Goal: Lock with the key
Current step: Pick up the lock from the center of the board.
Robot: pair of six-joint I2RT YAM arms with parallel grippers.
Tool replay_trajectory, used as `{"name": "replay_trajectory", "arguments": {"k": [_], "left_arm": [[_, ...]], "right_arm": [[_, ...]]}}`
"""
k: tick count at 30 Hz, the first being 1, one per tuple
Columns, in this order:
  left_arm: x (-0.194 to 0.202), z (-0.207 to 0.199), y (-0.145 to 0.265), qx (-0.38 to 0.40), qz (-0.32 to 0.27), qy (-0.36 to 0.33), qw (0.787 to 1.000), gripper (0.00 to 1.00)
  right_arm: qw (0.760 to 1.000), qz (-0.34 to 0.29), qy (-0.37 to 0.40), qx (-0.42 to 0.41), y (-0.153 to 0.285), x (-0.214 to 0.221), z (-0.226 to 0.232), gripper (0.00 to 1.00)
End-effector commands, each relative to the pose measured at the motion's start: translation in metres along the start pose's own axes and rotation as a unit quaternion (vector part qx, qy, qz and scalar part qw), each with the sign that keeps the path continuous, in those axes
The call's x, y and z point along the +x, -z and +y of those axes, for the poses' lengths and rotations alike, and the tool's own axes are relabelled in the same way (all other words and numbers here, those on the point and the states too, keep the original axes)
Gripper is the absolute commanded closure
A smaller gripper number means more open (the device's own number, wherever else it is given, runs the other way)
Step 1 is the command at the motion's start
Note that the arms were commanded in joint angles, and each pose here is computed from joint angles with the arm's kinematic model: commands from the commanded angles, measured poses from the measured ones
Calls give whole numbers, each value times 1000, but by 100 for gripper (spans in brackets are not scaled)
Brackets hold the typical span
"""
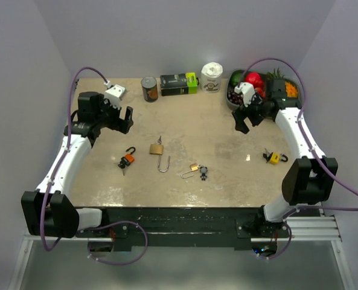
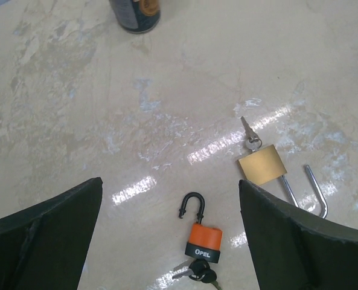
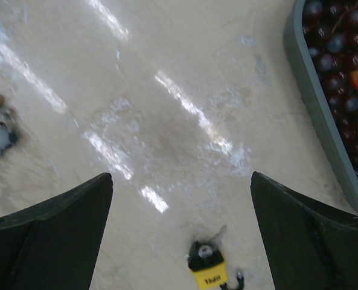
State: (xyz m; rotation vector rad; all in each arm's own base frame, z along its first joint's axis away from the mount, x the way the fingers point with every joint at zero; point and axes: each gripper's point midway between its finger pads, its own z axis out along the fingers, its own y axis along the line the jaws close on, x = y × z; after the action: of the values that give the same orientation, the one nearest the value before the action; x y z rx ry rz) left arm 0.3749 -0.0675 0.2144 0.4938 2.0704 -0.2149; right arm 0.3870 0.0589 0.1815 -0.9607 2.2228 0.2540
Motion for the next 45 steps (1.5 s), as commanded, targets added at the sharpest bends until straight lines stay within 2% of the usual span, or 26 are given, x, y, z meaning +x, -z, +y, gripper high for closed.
{"name": "replay_trajectory", "arguments": {"k": [1, 8, 14, 17, 21, 24, 26, 32, 38, 45], "left_arm": [[-37, -23, 9, 79, -66, -71, 992, 1], [-14, -45, 4, 152, -50, -107, 981, 1], [8, -61, -3, 194, -32, -123, 973, 1], [21, -71, -9, 220, -2, -124, 968, 1], [29, -82, -12, 240, 10, -124, 963, 1], [33, -87, -11, 252, 8, -133, 959, 1], [38, -89, -10, 262, 11, -142, 954, 1], [39, -93, -11, 288, 17, -159, 944, 1], [39, -93, -10, 293, 10, -187, 937, 2], [40, -97, -5, 303, 8, -191, 934, 2]], "right_arm": [[999, 25, 47, -11, 28, 19, -26, 1], [994, 98, 29, -45, 41, 80, -60, 1], [984, 145, 95, -36, 44, 108, -82, 1], [976, 180, 112, -45, 38, 127, -84, 1], [969, 214, 99, -72, 31, 148, -79, 1], [964, 217, 115, -102, 27, 160, -65, 1], [958, 214, 155, -114, 26, 165, -62, 1], [943, 240, 162, -161, 11, 198, -46, 2], [934, 262, 178, -166, 2, 223, -42, 3], [932, 274, 177, -156, -6, 243, -47, 5]]}}
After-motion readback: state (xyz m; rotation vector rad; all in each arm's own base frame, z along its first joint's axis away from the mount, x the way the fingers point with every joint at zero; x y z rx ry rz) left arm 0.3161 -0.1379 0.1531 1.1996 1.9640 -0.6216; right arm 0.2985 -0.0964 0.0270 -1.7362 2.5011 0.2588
